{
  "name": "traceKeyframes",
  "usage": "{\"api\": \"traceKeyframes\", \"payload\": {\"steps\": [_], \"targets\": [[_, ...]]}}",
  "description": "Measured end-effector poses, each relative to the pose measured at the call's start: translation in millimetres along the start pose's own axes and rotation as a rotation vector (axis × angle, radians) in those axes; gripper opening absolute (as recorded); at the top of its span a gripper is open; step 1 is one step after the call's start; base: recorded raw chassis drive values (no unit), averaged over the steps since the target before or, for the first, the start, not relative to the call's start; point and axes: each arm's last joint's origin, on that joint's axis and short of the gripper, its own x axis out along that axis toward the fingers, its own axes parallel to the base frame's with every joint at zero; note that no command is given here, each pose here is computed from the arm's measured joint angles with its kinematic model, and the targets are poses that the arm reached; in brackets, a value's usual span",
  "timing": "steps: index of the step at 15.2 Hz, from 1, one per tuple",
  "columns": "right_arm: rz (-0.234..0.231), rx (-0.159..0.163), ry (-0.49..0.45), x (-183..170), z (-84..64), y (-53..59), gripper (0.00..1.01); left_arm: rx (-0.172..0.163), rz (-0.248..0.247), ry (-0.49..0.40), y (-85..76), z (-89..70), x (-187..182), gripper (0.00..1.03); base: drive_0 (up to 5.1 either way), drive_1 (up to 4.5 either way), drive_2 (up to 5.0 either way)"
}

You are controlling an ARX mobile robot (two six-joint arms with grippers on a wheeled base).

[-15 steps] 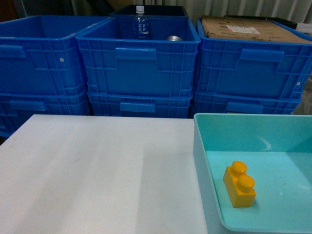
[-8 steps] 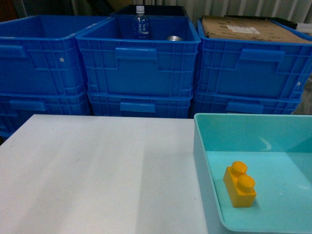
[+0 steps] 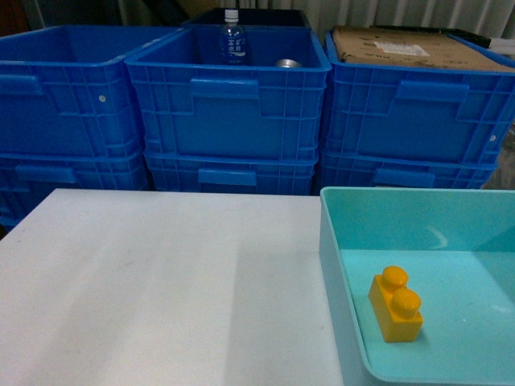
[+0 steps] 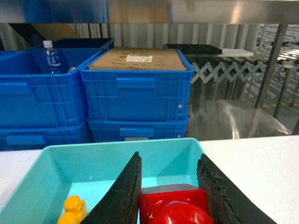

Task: Pick red block from blue box to shelf

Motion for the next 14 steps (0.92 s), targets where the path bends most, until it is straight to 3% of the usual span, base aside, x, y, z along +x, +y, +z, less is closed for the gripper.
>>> {"api": "traceKeyframes", "payload": {"steps": [3, 14], "targets": [[-0.009, -0.008, -0.022, 1.7, 1.2, -6.2, 0.29, 0.000, 0.000, 0.000, 0.0, 0.0, 0.0, 0.98, 0.0, 0.00, 0.0], [0.024, -0.015, -0.016, 2.2, 0.1, -3.0, 0.29, 0.000, 0.000, 0.000, 0.0, 0.0, 0.0, 0.98, 0.0, 0.00, 0.0]]}}
